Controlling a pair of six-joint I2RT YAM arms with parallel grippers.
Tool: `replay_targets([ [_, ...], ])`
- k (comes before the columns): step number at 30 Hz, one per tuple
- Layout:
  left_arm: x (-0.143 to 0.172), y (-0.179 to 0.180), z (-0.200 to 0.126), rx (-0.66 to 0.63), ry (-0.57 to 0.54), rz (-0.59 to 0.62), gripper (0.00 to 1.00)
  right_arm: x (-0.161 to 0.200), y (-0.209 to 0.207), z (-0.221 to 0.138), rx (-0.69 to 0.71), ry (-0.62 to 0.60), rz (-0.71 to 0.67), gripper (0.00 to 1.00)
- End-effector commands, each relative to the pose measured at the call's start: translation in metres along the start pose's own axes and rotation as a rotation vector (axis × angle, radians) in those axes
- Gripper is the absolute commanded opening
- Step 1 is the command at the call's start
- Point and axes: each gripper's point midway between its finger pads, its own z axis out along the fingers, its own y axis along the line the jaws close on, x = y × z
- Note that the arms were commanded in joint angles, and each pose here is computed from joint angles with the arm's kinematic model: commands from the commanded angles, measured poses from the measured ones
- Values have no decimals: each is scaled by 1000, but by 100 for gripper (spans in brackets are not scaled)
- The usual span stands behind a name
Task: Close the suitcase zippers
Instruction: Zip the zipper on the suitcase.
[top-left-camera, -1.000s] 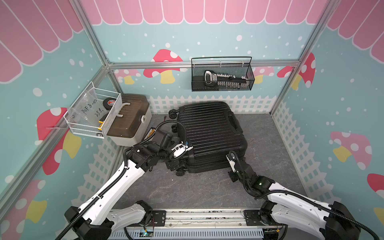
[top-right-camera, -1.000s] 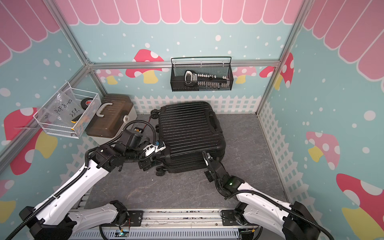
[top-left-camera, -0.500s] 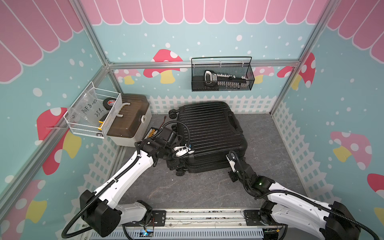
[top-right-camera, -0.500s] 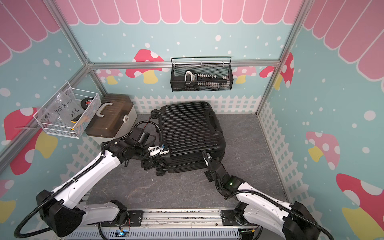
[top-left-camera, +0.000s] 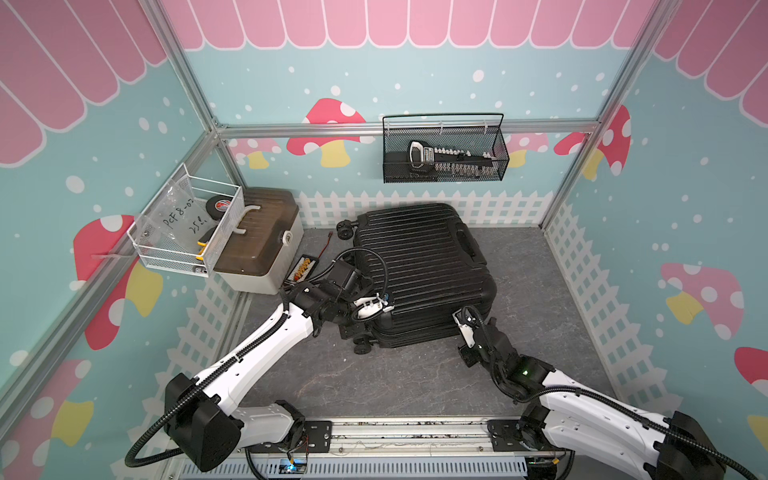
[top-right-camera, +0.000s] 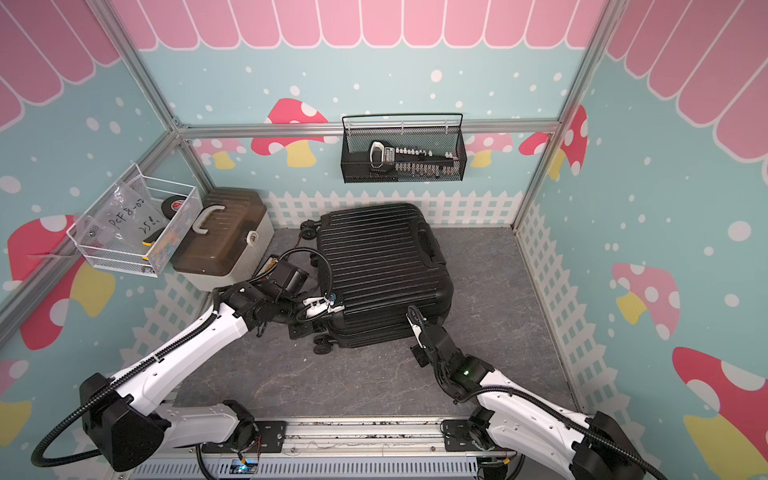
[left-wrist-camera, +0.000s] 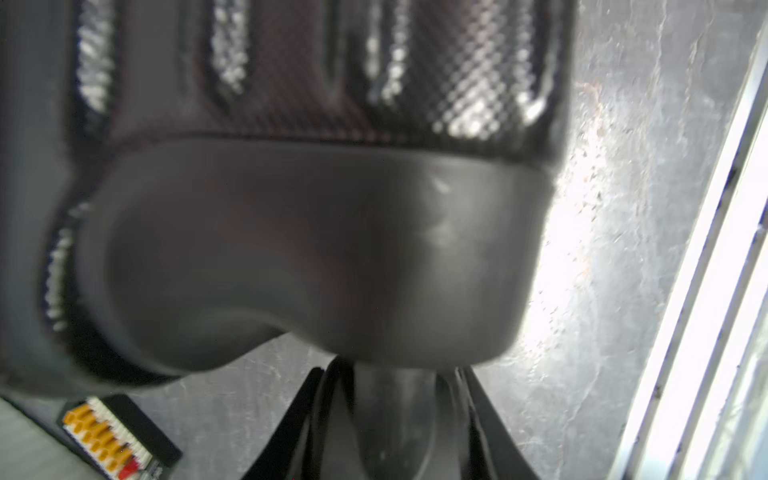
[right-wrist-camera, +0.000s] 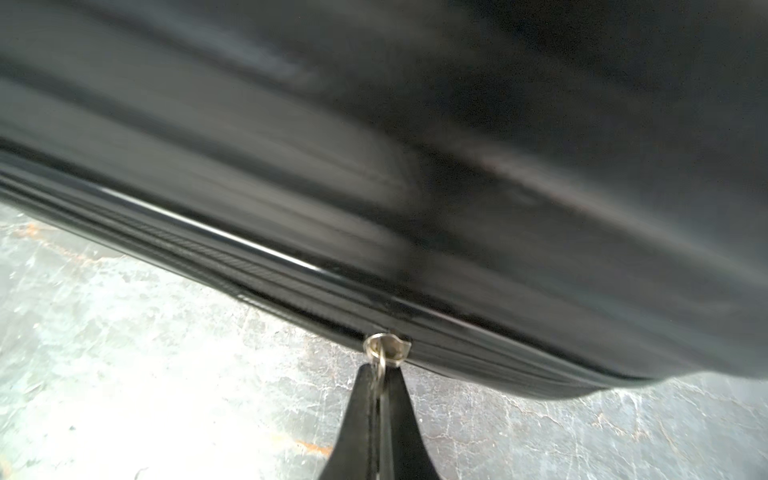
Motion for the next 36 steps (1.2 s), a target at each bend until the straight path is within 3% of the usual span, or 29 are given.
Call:
replay_targets([
  [1, -31, 4, -8, -42, -129, -165, 20, -34, 27, -11, -163, -165, -39, 0],
  [5, -60, 17, -19, -107, -254, -340, 19, -38, 41, -13, -241, -196, -63, 0],
  [12, -111, 9, -26, -148, -419, -419, 19, -49, 63, -13, -356, -231, -74, 0],
  [19, -131, 7, -18, -164, -499, -546, 19, -54, 74, -11, -410, -241, -61, 0],
  [28, -167, -38, 1, 83, -557, -511, 18, -54, 97, -16, -515, -256, -77, 0],
  [33, -177, -55, 3, 175, -566, -460, 18, -52, 97, -13, -492, -246, -75, 0],
  [36, -173, -57, 2, 167, -548, -433, 29, -48, 85, -11, -424, -233, -47, 0],
])
